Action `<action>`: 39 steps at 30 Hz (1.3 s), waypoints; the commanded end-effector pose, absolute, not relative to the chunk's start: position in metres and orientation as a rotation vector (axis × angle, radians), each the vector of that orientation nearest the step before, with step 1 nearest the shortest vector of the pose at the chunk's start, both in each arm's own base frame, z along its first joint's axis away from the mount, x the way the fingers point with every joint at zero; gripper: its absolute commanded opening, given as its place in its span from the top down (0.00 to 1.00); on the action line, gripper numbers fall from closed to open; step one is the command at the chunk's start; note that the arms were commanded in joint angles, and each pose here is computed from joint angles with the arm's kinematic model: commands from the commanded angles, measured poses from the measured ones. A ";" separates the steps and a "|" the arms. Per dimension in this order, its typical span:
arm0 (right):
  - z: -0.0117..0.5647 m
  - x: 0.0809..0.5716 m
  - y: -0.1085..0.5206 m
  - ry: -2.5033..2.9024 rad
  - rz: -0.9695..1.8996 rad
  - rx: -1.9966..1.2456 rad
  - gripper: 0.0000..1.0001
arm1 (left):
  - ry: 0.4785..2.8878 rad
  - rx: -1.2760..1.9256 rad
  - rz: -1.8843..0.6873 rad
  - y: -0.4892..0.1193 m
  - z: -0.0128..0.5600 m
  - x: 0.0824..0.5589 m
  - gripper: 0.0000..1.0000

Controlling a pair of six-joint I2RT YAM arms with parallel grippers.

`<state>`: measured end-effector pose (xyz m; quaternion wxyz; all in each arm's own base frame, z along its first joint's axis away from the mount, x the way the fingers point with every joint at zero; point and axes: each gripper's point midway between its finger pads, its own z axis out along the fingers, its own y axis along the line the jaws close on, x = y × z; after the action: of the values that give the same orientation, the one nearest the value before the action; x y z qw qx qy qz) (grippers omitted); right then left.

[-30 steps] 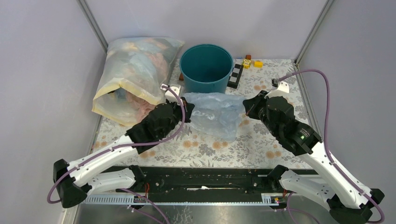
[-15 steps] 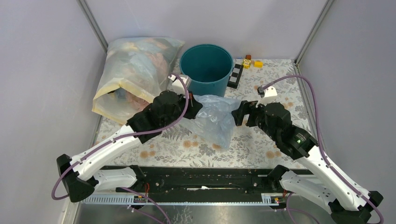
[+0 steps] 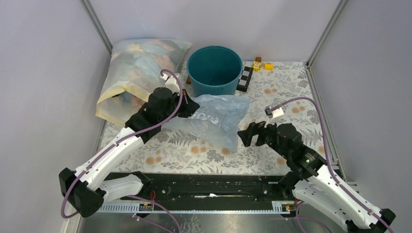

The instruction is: Put the trash bags into the trash bin

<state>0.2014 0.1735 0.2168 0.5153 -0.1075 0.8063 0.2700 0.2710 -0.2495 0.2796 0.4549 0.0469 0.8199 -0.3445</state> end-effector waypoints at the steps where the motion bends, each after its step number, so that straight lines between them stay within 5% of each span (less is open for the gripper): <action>1: 0.198 0.201 0.190 1.937 0.747 -0.251 0.00 | 1.972 0.108 -0.965 -0.249 0.287 0.270 1.00; 15: 0.130 0.230 0.184 1.975 0.694 0.039 0.11 | 1.932 0.094 -1.007 -0.233 0.300 0.268 1.00; 27: 0.120 0.259 0.201 2.043 0.709 0.077 0.37 | 1.944 0.077 -0.994 -0.227 0.293 0.269 1.00; 39: 0.117 0.278 0.220 2.039 0.855 0.093 0.40 | 1.944 0.080 -1.001 -0.226 0.292 0.269 1.00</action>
<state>0.2602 0.2015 0.0909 0.4328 0.0358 0.8506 0.2964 0.2685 -0.2261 0.2715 0.4363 0.0284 0.8118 -0.3870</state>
